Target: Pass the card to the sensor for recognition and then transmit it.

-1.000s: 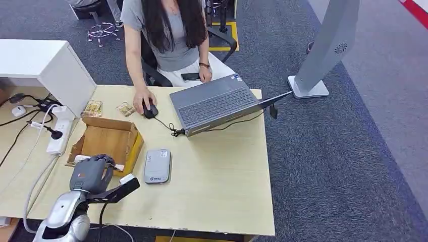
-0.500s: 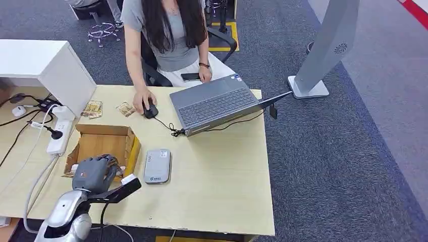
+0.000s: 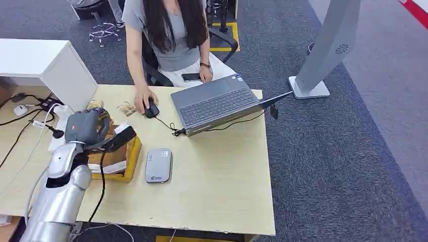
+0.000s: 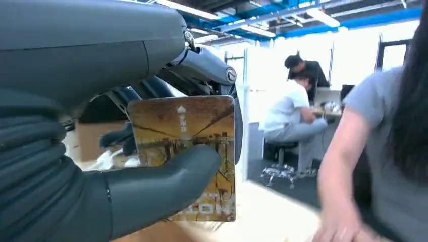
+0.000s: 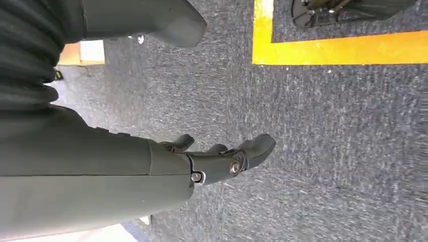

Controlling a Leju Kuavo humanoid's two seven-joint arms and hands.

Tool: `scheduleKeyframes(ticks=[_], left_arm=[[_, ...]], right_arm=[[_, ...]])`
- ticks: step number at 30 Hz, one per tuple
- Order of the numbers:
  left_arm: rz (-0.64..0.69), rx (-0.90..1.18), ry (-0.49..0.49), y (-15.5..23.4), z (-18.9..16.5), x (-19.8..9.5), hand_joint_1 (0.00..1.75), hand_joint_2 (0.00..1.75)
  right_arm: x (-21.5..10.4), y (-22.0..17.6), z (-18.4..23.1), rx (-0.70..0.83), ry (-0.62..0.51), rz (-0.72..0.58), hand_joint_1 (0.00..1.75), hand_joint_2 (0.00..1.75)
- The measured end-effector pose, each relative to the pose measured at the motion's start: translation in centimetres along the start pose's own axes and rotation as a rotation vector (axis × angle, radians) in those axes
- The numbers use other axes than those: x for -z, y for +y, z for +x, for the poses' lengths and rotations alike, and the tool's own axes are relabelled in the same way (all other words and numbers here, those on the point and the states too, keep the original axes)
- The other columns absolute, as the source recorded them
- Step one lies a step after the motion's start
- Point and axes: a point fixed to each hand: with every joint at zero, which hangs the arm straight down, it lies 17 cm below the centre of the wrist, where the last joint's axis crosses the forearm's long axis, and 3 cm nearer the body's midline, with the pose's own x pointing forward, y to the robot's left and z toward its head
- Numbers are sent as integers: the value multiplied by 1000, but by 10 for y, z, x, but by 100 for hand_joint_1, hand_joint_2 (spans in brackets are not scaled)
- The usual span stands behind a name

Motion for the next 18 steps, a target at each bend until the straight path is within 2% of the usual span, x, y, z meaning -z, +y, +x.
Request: scheduleKeyframes(ticks=[3, 7, 14, 18], left_arm=[[46, -17, -18, 33, 15, 35, 175, 175], [84, -63, -43, 60, 40, 62, 175, 175], [159, -36, -1, 125, 66, 120, 175, 175], [159, -19, 17, 133, 70, 136, 175, 175]], right_arm=[[0, 0, 2, -1, -2, -1, 0, 175], [0, -1, 0, 0, 9, -1, 0, 175], [2, -3, 5, -19, 2, 3, 0, 175], [2, -3, 6, -25, -4, 6, 0, 175]])
